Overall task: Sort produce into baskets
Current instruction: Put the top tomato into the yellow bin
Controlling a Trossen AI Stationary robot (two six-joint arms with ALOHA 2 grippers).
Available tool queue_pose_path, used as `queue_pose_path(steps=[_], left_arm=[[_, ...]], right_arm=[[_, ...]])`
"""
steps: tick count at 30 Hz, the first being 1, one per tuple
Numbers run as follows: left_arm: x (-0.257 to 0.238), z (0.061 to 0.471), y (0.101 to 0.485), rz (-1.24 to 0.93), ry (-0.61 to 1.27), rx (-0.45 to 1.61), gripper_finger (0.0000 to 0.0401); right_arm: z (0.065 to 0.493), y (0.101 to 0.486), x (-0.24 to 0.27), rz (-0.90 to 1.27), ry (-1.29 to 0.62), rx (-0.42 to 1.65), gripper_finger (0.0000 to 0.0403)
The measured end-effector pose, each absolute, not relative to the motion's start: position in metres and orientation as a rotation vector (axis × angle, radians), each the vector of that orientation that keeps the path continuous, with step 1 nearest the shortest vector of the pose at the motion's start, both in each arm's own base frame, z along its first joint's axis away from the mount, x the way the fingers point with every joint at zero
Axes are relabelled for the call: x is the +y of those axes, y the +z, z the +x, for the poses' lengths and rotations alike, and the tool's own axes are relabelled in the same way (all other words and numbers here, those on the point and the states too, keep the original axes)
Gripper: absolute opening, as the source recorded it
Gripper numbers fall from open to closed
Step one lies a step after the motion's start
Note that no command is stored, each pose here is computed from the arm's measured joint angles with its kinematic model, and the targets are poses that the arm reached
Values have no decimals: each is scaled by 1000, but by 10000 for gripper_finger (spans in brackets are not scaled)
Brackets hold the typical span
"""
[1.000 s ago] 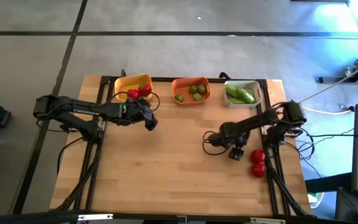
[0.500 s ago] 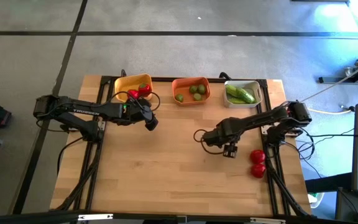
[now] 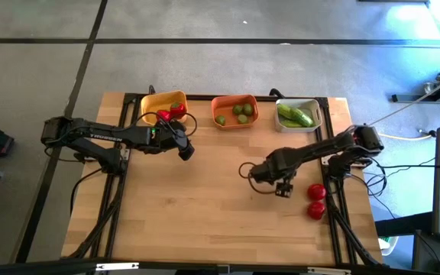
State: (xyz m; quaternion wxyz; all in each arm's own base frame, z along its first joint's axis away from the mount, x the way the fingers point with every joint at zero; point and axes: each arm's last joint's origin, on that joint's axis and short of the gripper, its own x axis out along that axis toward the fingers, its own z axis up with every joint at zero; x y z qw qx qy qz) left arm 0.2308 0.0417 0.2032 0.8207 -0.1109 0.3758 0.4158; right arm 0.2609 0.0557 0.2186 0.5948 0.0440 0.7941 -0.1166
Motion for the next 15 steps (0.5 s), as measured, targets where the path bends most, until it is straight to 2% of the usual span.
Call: queue_pose_path(steps=[5,15], left_arm=[[42,231,203,-237,886,800,363],[42,231,203,-237,886,800,363]], right_arm=[[252,220,73,59,-263,1890,393],[210,190,91,97,-224,2183,379]])
